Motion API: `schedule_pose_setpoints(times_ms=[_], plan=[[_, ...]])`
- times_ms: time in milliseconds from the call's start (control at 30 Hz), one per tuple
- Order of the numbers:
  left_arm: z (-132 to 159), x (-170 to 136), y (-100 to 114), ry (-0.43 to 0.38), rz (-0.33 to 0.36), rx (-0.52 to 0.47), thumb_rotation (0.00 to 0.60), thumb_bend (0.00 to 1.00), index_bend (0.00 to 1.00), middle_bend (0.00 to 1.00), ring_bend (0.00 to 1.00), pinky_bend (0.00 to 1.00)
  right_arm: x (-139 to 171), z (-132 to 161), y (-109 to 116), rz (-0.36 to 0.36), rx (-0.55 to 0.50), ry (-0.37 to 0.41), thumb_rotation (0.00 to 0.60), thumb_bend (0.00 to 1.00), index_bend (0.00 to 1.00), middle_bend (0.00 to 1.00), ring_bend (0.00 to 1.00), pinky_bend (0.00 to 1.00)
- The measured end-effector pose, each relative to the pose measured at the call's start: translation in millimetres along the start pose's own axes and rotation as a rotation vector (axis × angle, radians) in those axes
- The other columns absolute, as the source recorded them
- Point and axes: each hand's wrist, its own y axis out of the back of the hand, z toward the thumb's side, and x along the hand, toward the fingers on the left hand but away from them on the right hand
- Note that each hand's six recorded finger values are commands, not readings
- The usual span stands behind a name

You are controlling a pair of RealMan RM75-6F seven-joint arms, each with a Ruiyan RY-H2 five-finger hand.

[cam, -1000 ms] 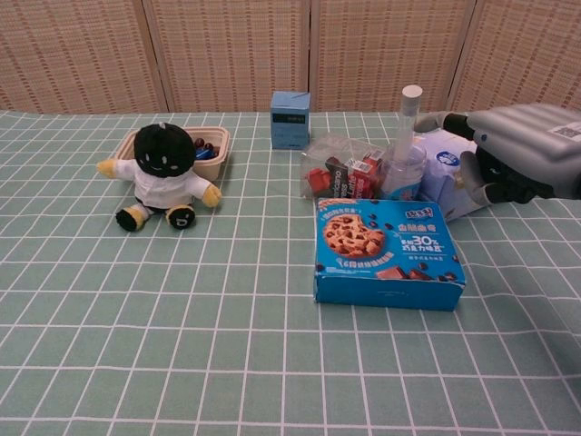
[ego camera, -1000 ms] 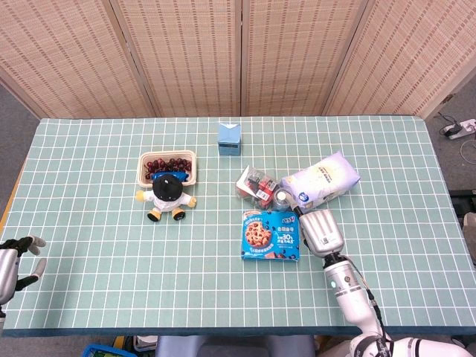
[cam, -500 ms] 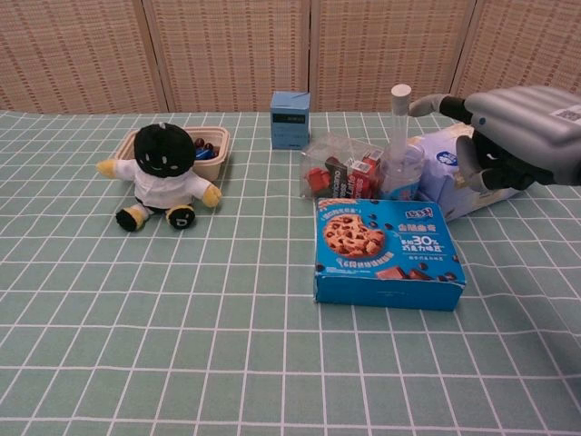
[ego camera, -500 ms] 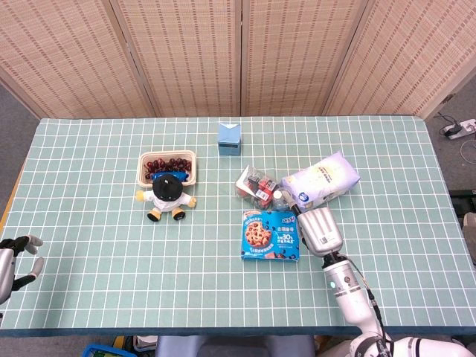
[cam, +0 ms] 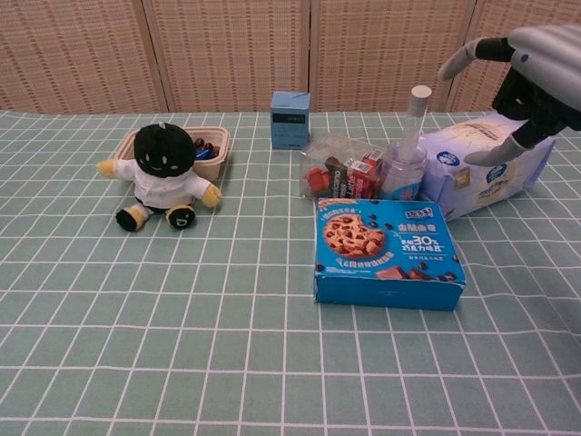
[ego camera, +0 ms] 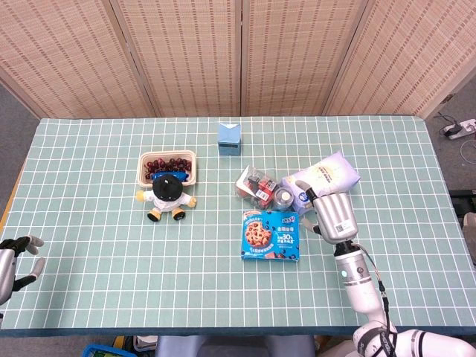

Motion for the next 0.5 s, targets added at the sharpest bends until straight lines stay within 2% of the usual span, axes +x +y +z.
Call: schedule_pose_setpoints(times_ms=[200, 500], plan=[[-1, 0, 0, 0.003, 0.0, -0.003, 0.6, 0.34, 0.52, 0.52, 0.44, 0.51, -18, -4, -7, -0.039, -0.081, -0.014, 0.6, 0.02, 0.42, 1.0, 1.0, 1.0], [-2, 0, 2, 0.007, 0.002, -0.014, 0.6, 0.34, 0.52, 0.52, 0.44, 0.51, -43, 8, -33, -0.004, -0.166, -0.01, 0.6, 0.04, 0.43, 1.0, 1.0, 1.0]])
